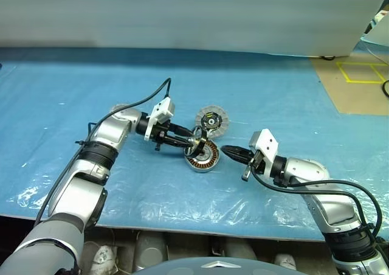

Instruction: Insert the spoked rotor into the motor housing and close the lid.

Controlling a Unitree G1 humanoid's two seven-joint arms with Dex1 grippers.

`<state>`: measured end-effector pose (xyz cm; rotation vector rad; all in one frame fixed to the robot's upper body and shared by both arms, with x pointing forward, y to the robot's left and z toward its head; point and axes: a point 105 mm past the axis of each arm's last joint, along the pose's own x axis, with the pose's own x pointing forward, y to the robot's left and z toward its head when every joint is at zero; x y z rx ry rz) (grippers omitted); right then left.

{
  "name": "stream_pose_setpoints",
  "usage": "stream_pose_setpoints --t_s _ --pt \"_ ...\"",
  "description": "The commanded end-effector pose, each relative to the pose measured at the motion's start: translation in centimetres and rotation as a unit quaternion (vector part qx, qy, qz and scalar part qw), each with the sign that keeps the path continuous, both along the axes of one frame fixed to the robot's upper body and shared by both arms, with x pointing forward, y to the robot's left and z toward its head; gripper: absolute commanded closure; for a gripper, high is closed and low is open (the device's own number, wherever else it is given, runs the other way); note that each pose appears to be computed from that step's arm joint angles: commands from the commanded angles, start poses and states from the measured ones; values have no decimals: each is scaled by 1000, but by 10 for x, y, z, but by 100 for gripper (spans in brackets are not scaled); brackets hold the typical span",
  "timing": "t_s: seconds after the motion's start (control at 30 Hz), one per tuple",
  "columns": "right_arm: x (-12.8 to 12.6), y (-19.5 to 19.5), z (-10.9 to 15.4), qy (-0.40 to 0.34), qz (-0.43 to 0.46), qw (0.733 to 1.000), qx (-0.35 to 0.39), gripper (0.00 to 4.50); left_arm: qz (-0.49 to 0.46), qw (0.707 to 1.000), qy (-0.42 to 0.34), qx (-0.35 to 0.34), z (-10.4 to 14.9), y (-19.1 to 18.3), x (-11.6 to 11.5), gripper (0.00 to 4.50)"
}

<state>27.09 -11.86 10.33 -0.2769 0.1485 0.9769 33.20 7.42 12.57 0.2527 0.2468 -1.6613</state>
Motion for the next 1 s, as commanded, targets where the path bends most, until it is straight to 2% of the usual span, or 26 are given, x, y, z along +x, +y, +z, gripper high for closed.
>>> stream_pose_setpoints --t_s 0.03,0.4,0.9,1.0 --pt "1 2 7 -19 5 1000 1 450 -7 1000 -13 5 2 2 -1 303" --pt "-8 3 1 0 20 1000 0 450 -17 999 -10 26 -4 1 -4 303" --pt "-12 -3 6 -4 18 1000 4 450 -31 999 -12 31 -4 -6 -5 303" --pt "-11 -3 7 -6 16 1000 3 450 -29 999 -14 34 -4 -7 -4 220"
